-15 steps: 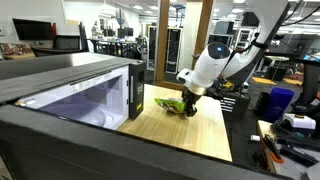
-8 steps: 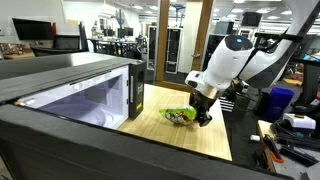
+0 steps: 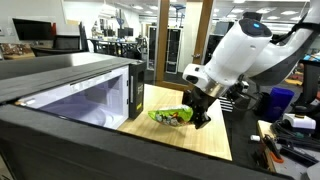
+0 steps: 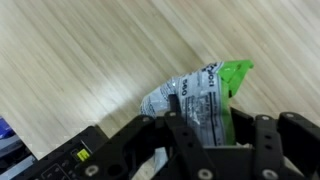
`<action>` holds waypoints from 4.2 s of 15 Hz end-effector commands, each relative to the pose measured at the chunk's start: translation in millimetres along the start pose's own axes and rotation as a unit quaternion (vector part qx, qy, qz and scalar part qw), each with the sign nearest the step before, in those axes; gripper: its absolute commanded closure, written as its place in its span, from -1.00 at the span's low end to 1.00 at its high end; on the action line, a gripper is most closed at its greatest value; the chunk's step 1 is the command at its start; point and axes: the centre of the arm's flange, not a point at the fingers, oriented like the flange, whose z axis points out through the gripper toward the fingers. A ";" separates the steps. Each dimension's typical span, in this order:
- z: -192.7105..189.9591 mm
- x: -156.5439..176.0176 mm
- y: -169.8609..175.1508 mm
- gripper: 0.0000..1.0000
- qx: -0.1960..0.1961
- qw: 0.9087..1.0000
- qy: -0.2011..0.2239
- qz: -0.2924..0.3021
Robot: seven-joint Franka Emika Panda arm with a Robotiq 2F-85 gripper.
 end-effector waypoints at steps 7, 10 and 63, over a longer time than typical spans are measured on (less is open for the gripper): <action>-50.1 46.9 28.9 0.83 -0.037 0.995 0.090 -0.023; -59.6 65.3 27.8 0.83 -0.044 0.991 0.121 -0.038; 77.7 143.3 18.9 0.83 -0.401 0.873 0.265 -0.079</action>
